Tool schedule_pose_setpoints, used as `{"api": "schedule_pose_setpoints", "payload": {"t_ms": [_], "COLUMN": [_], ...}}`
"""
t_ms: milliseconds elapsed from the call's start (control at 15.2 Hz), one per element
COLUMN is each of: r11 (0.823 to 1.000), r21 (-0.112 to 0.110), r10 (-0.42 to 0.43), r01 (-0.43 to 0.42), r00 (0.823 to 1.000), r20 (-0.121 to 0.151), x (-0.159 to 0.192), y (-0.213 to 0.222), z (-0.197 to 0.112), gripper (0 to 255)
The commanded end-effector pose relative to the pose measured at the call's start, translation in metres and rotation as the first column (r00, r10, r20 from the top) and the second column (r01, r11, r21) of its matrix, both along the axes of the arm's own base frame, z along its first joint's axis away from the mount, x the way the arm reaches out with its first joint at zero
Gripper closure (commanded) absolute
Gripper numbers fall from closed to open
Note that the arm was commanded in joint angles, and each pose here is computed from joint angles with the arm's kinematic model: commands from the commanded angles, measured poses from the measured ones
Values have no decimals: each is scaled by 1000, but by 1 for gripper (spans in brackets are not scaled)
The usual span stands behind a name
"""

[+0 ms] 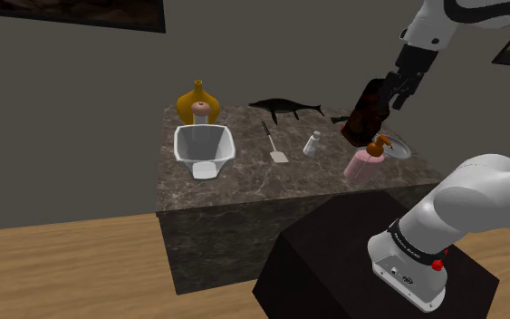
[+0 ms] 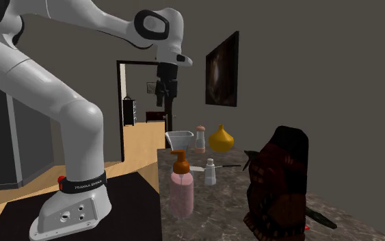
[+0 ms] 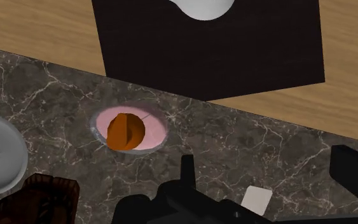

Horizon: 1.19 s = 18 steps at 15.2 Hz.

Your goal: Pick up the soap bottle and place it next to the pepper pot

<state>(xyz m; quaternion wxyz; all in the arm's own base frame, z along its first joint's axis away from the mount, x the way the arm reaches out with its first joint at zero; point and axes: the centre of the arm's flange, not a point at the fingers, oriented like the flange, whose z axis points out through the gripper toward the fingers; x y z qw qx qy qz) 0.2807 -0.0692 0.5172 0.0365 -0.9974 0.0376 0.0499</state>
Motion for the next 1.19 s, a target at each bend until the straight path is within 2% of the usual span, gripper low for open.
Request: {"api": "schedule_pose_setpoints", "payload": {"t_ms": [0,726,1122], "r11": [1000,996,996], "r21": [-12,-77,-77], "r10": [8,43,44], "r01": [-8,-36,-36], "r00": [1000,994,994], "r20": [16,98,98], "x": [-3,-19,-19], "y": [-19,-117,-117], "z": [-20,-116,-142], "gripper": [0,0,0]}}
